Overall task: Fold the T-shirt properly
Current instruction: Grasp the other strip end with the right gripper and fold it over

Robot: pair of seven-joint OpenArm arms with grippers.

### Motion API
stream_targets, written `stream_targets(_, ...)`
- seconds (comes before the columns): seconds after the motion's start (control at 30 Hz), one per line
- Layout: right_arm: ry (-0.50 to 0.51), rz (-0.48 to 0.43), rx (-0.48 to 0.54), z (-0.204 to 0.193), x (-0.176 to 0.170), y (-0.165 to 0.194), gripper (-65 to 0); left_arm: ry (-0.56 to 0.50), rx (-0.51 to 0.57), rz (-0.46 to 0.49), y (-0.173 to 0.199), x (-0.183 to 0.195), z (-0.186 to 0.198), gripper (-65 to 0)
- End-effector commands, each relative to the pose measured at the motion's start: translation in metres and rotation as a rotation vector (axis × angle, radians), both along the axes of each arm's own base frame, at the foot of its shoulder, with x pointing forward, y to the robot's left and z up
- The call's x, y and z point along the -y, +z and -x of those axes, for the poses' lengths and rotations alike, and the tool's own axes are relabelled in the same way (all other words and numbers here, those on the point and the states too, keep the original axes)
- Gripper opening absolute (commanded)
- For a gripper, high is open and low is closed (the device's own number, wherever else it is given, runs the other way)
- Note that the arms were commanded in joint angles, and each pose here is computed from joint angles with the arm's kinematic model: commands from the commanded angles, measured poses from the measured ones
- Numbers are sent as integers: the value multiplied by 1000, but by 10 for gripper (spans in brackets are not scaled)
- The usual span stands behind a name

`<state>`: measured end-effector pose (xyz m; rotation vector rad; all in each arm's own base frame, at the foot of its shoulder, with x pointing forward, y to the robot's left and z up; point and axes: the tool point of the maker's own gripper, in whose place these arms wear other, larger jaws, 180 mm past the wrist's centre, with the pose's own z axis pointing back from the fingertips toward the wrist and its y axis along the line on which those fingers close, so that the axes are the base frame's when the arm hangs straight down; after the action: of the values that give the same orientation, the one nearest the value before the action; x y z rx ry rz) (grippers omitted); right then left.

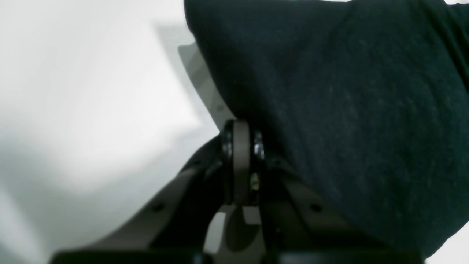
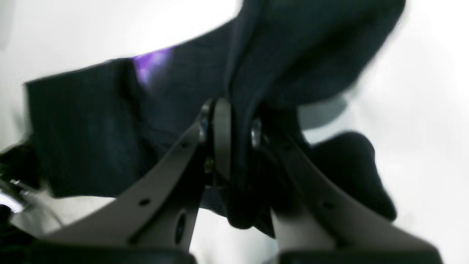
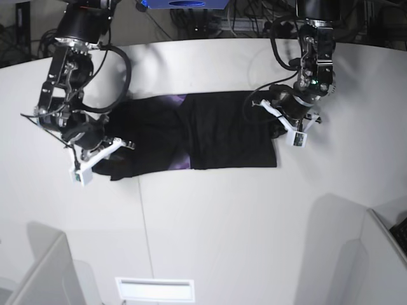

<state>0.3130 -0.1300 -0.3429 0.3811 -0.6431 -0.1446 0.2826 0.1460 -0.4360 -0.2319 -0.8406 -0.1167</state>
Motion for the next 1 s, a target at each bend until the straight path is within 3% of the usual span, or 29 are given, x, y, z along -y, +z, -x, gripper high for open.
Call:
stream_targets(0.0, 5, -16, 67, -8, -5, 18, -650, -21, -57, -24, -9, 1, 10, -650)
stream_targets(0.27, 136, -46, 67, 5, -58, 17, -650, -31, -26, -22, 2, 6, 8, -650)
stream_targets(0.47, 124, -101, 155, 12, -78, 40, -650, -80, -39, -18, -2, 21, 13, -650)
stream_targets(0.87, 101, -140, 191, 12, -87, 44, -650, -113, -38, -3, -2, 37, 14, -650)
stream_targets(0.97, 157, -152, 207, 15, -107, 49, -650, -112, -37, 2, -1, 37, 14, -650)
